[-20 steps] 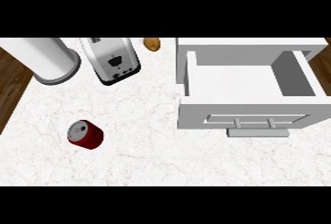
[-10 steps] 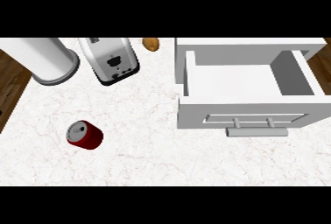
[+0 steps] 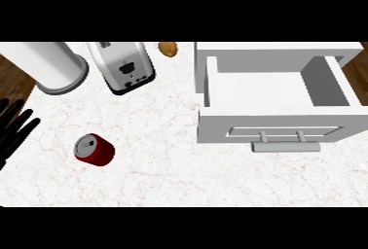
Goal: Pick up the can, place it into the drawer and close the drawer
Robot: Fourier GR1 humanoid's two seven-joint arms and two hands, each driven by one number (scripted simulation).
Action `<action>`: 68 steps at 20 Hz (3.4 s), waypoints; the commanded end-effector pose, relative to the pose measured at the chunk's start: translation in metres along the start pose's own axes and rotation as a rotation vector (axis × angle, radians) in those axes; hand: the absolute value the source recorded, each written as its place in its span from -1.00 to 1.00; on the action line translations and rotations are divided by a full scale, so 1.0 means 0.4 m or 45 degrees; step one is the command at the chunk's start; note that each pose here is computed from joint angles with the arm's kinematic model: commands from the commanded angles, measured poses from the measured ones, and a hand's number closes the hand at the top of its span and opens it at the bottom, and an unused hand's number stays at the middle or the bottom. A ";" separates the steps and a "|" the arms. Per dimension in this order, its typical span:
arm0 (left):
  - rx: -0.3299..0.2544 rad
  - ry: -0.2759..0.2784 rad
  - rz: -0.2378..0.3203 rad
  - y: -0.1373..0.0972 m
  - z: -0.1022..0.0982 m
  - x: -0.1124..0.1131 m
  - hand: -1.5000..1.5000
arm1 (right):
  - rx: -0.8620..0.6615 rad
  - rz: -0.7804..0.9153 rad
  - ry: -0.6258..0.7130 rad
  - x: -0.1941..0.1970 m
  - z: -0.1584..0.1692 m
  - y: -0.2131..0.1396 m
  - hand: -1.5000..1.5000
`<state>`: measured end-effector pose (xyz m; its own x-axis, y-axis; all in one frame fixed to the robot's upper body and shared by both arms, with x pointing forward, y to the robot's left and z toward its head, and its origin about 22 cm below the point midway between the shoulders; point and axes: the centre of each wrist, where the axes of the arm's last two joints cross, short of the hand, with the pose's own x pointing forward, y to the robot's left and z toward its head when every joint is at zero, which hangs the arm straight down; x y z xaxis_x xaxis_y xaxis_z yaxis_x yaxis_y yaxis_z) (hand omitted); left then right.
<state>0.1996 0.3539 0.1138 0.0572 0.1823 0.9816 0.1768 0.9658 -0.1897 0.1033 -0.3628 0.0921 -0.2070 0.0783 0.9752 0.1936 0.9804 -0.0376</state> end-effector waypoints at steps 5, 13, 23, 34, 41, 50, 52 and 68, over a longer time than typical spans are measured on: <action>0.038 0.033 -0.050 -0.022 -0.089 -0.064 -1.00 | 0.000 0.017 -0.013 -0.003 0.023 -0.018 -1.00; 0.070 0.060 -0.065 0.027 -0.079 -0.219 -1.00 | 0.024 0.028 -0.001 0.046 0.021 -0.047 -1.00; 0.183 0.034 -0.106 0.072 -0.110 -0.304 -1.00 | 0.001 0.001 -0.002 0.057 0.036 -0.046 -1.00; 0.239 0.143 -0.092 0.135 -0.084 -0.429 -1.00 | 0.001 0.003 -0.010 0.054 0.076 -0.073 -1.00; 0.224 0.156 -0.034 0.171 -0.090 -0.504 -1.00 | -0.013 0.011 -0.032 0.068 0.071 -0.055 -1.00; 0.208 0.171 0.015 0.163 -0.070 -0.595 -1.00 | 0.004 -0.009 0.004 0.037 0.084 -0.076 -1.00; 0.188 0.176 0.032 0.141 -0.134 -0.581 -1.00 | 0.010 -0.031 -0.003 0.035 0.074 -0.052 -1.00; -0.041 0.069 0.212 0.074 -0.234 -0.536 1.00 | 0.030 -0.044 0.020 0.067 0.088 -0.055 -1.00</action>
<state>0.2757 0.3345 -0.1103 0.1763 0.3123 0.9335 0.1369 0.9313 -0.3375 0.0628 -0.3774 0.1115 -0.1974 0.0543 0.9788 0.1655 0.9860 -0.0213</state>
